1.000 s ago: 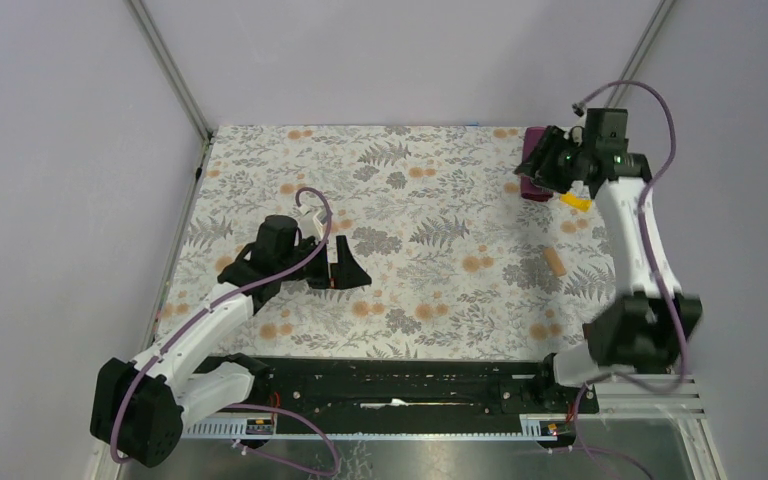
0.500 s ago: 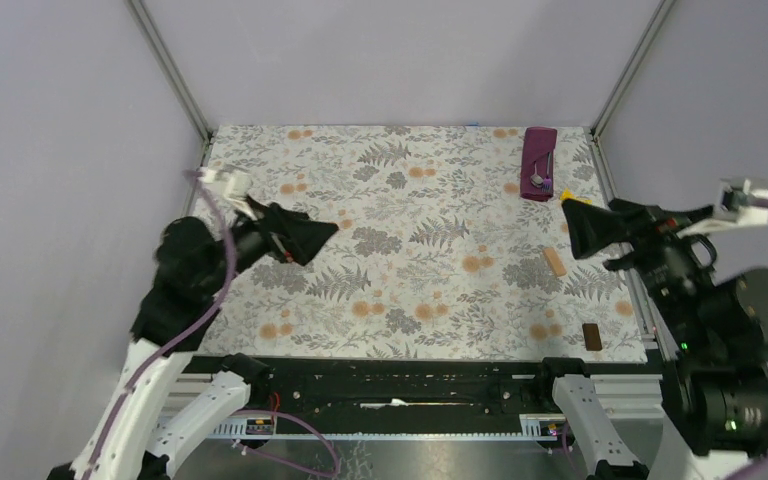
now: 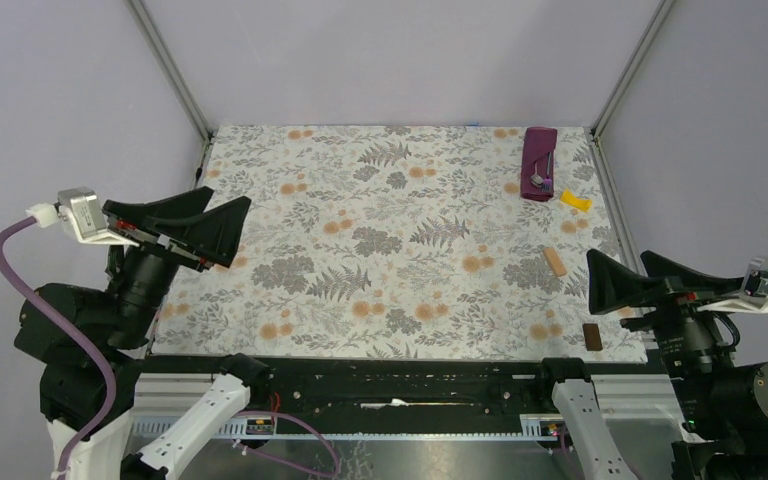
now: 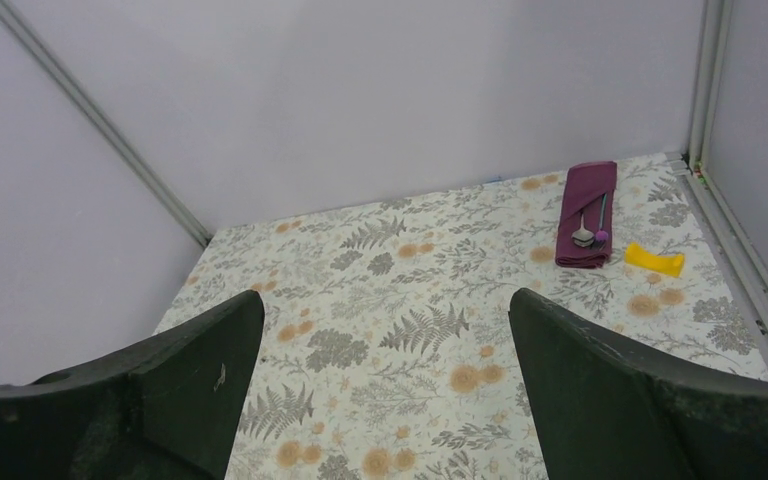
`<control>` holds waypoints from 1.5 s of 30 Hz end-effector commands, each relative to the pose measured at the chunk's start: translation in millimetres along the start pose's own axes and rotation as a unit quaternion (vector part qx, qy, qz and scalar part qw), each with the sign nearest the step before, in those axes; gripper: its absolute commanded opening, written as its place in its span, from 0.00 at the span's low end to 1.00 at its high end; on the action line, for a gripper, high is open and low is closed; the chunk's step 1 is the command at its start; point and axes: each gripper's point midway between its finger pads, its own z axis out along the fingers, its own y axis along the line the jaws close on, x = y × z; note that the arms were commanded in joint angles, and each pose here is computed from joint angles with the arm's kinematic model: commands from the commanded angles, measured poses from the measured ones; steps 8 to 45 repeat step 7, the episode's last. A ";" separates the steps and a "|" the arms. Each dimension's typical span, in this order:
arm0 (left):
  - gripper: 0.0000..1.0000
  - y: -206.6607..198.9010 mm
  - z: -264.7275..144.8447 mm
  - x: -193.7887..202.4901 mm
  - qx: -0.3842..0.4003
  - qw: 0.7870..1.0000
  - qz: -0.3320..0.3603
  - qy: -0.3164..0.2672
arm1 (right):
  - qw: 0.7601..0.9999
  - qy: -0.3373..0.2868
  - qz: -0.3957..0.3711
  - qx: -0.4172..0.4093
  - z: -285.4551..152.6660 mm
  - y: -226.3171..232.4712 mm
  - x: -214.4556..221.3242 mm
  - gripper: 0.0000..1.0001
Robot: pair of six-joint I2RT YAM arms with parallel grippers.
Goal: Fold the napkin into a case and place the utensils inside
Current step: Reset both arms
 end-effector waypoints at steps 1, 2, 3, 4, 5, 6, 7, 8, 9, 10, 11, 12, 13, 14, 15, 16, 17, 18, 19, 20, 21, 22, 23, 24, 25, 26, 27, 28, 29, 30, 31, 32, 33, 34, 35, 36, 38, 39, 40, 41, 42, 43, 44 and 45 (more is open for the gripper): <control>0.99 12.1 -7.4 -8.2 -0.035 0.999 0.024 -0.012 | 1.000 -0.004 -0.017 -0.001 -4.5 -7.5 3.2 1.00; 0.99 12.0 -9.6 -10.6 -0.036 0.999 0.025 -0.017 | 1.000 -0.005 -0.020 -0.001 -5.9 -8.8 4.5 1.00; 0.99 12.5 -10.6 -12.3 -0.038 0.999 0.027 -0.020 | 1.000 -0.002 -0.025 -0.009 -7.1 -7.6 7.4 1.00; 0.99 13.2 -11.2 -13.0 -0.039 0.999 0.030 -0.022 | 0.999 0.005 -0.027 -0.015 -7.0 -6.9 11.8 0.99; 0.99 13.7 -11.3 -14.0 -0.041 0.998 0.033 -0.024 | 1.000 0.011 -0.026 -0.007 -6.4 -10.3 15.3 0.99; 0.99 14.4 -10.8 -14.0 -0.042 0.998 0.038 -0.023 | 1.000 0.012 -0.026 0.001 -6.8 -14.2 18.2 1.00; 0.99 14.5 -10.2 -14.3 -0.041 0.998 0.041 -0.023 | 1.000 0.012 -0.025 0.009 -6.4 -18.3 20.5 1.00; 0.99 14.5 -10.2 -14.3 -0.041 0.998 0.041 -0.023 | 1.000 0.012 -0.025 0.009 -6.4 -18.3 20.5 1.00; 0.99 14.5 -10.2 -14.3 -0.041 0.998 0.041 -0.023 | 1.000 0.012 -0.025 0.009 -6.4 -18.3 20.5 1.00; 0.99 14.5 -10.2 -14.3 -0.041 0.998 0.041 -0.023 | 1.000 0.012 -0.025 0.009 -6.4 -18.3 20.5 1.00; 0.99 14.5 -10.2 -14.3 -0.041 0.998 0.041 -0.023 | 1.000 0.012 -0.025 0.009 -6.4 -18.3 20.5 1.00; 0.99 14.5 -10.2 -14.3 -0.041 0.998 0.041 -0.023 | 1.000 0.012 -0.025 0.009 -6.4 -18.3 20.5 1.00; 0.99 14.5 -10.2 -14.3 -0.041 0.998 0.041 -0.023 | 1.000 0.012 -0.025 0.009 -6.4 -18.3 20.5 1.00; 0.99 14.5 -10.2 -14.3 -0.041 0.998 0.041 -0.023 | 1.000 0.012 -0.025 0.009 -6.4 -18.3 20.5 1.00; 0.99 14.5 -10.2 -14.3 -0.041 0.998 0.041 -0.023 | 1.000 0.012 -0.025 0.009 -6.4 -18.3 20.5 1.00; 0.99 14.5 -10.2 -14.3 -0.041 0.998 0.041 -0.023 | 1.000 0.012 -0.025 0.009 -6.4 -18.3 20.5 1.00; 0.99 14.5 -10.2 -14.3 -0.041 0.998 0.041 -0.023 | 1.000 0.012 -0.025 0.009 -6.4 -18.3 20.5 1.00; 0.99 14.5 -10.2 -14.3 -0.041 0.998 0.041 -0.023 | 1.000 0.012 -0.025 0.009 -6.4 -18.3 20.5 1.00; 0.99 14.5 -10.2 -14.3 -0.041 0.998 0.041 -0.023 | 1.000 0.012 -0.025 0.009 -6.4 -18.3 20.5 1.00; 0.99 14.5 -10.2 -14.3 -0.041 0.998 0.041 -0.023 | 1.000 0.012 -0.025 0.009 -6.4 -18.3 20.5 1.00; 0.99 14.5 -10.2 -14.3 -0.041 0.998 0.041 -0.023 | 1.000 0.012 -0.025 0.009 -6.4 -18.3 20.5 1.00; 0.99 14.5 -10.2 -14.3 -0.041 0.998 0.041 -0.023 | 1.000 0.012 -0.025 0.009 -6.4 -18.3 20.5 1.00; 0.99 14.5 -10.2 -14.3 -0.041 0.998 0.041 -0.023 | 1.000 0.012 -0.025 0.009 -6.4 -18.3 20.5 1.00; 0.99 14.5 -10.2 -14.3 -0.041 0.998 0.041 -0.023 | 1.000 0.012 -0.025 0.009 -6.4 -18.3 20.5 1.00; 0.99 14.5 -10.2 -14.3 -0.041 0.998 0.041 -0.023 | 1.000 0.012 -0.025 0.009 -6.4 -18.3 20.5 1.00; 0.99 14.5 -10.2 -14.3 -0.041 0.998 0.041 -0.023 | 1.000 0.012 -0.025 0.009 -6.4 -18.3 20.5 1.00; 0.99 14.5 -10.2 -14.3 -0.041 0.998 0.041 -0.023 | 1.000 0.012 -0.025 0.009 -6.4 -18.3 20.5 1.00; 0.99 14.5 -10.2 -14.3 -0.041 0.998 0.041 -0.023 | 1.000 0.012 -0.025 0.009 -6.4 -18.3 20.5 1.00; 0.99 14.5 -10.2 -14.3 -0.041 0.998 0.041 -0.023 | 1.000 0.012 -0.025 0.009 -6.4 -18.3 20.5 1.00; 0.99 14.5 -10.2 -14.3 -0.041 0.998 0.041 -0.023 | 1.000 0.012 -0.025 0.009 -6.4 -18.3 20.5 1.00; 0.99 14.5 -10.2 -14.3 -0.041 0.998 0.041 -0.023 | 1.000 0.012 -0.025 0.009 -6.4 -18.3 20.5 1.00; 0.99 14.5 -10.2 -14.3 -0.041 0.998 0.041 -0.023 | 1.000 0.012 -0.025 0.009 -6.4 -18.3 20.5 1.00; 0.99 14.5 -10.2 -14.3 -0.041 0.998 0.041 -0.023 | 1.000 0.012 -0.025 0.009 -6.4 -18.3 20.5 1.00; 0.99 14.5 -10.2 -14.3 -0.041 0.998 0.041 -0.023 | 1.000 0.012 -0.025 0.009 -6.4 -18.3 20.5 1.00; 0.99 14.5 -10.2 -14.3 -0.041 0.998 0.041 -0.023 | 1.000 0.012 -0.025 0.009 -6.4 -18.3 20.5 1.00; 0.99 14.5 -10.2 -14.3 -0.041 0.998 0.041 -0.023 | 1.000 0.012 -0.025 0.009 -6.4 -18.3 20.5 1.00; 0.99 14.5 -10.2 -14.3 -0.041 0.998 0.041 -0.023 | 1.000 0.012 -0.025 0.009 -6.4 -18.3 20.5 1.00; 0.99 14.5 -10.2 -14.3 -0.041 0.998 0.041 -0.023 | 1.000 0.012 -0.025 0.009 -6.4 -18.3 20.5 1.00; 0.99 14.5 -10.2 -14.3 -0.041 0.998 0.041 -0.023 | 1.000 0.012 -0.025 0.009 -6.4 -18.3 20.5 1.00; 0.99 14.5 -10.2 -14.3 -0.041 0.998 0.041 -0.023 | 1.000 0.012 -0.025 0.009 -6.4 -18.3 20.5 1.00; 0.99 14.5 -10.2 -14.3 -0.041 0.998 0.041 -0.023 | 1.000 0.012 -0.025 0.009 -6.4 -18.3 20.5 1.00; 0.99 14.5 -10.2 -14.3 -0.041 0.998 0.041 -0.023 | 1.000 0.012 -0.025 0.009 -6.4 -18.3 20.5 1.00; 0.99 14.5 -10.2 -14.3 -0.041 0.998 0.041 -0.023 | 1.000 0.012 -0.025 0.009 -6.4 -18.3 20.5 1.00; 0.99 14.5 -10.2 -14.3 -0.041 0.998 0.041 -0.023 | 1.000 0.012 -0.025 0.009 -6.4 -18.3 20.5 1.00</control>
